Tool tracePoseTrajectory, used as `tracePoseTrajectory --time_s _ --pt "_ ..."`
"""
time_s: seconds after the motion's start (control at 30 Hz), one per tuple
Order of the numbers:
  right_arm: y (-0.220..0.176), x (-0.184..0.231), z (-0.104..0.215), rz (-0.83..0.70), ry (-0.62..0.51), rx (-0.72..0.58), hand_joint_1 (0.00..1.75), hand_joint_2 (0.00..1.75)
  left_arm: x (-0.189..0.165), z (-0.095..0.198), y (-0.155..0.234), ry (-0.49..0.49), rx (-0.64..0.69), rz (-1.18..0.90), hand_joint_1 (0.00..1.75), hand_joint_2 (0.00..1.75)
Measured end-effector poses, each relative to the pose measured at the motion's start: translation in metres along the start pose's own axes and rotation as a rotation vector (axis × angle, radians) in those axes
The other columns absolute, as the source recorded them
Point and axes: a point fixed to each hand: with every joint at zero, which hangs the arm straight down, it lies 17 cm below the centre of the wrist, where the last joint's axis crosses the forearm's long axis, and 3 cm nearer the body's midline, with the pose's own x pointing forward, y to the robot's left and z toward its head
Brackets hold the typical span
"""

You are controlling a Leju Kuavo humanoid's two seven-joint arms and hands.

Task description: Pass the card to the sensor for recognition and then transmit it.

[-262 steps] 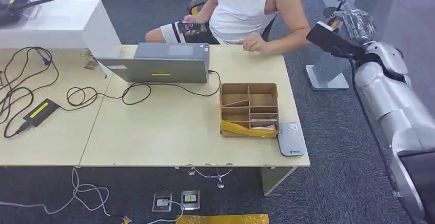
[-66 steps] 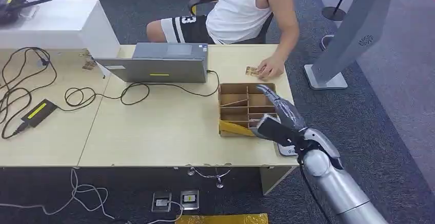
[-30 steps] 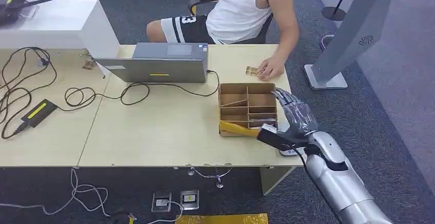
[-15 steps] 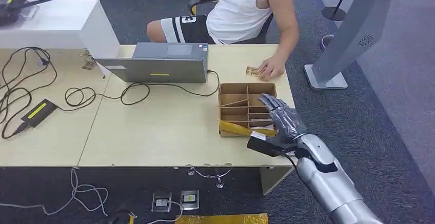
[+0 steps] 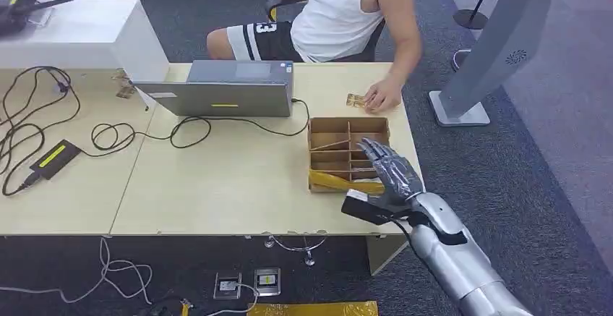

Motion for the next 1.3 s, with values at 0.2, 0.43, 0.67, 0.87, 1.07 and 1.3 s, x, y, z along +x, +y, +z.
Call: tracePoseTrajectory --time_s 0.2,0.43,0.67,0.87,1.07,1.3 --pt "-0.001 -0.005 -0.002 -0.007 0.016 -0.002 0.0 1.75 -0.002 0.001 -0.001 0.003 -0.001 -0.001 0.0 0.0" --pt "-0.008 -0.019 -0.002 -0.014 0.055 -0.025 0.0 1.75 -0.002 0.001 -0.001 0.003 -0.002 -0.001 0.0 0.0" --pt "-0.015 -0.038 0.001 -0.003 0.084 -0.032 0.0 1.75 -0.002 0.001 -0.001 0.002 -0.003 -0.002 0.0 0.0" --pt "-0.017 -0.042 0.002 0.002 0.09 -0.034 0.0 1.75 -0.002 0.001 -0.001 0.002 -0.003 -0.002 0.0 0.0" --pt "-0.017 -0.045 0.003 0.003 0.098 -0.033 0.0 1.75 0.0 0.001 -0.003 -0.003 -0.01 -0.01 0.0 0.0" --pt "-0.015 -0.044 0.004 0.004 0.098 -0.028 0.0 1.75 0.007 -0.002 0.0 -0.017 -0.012 -0.02 0.0 0.0"
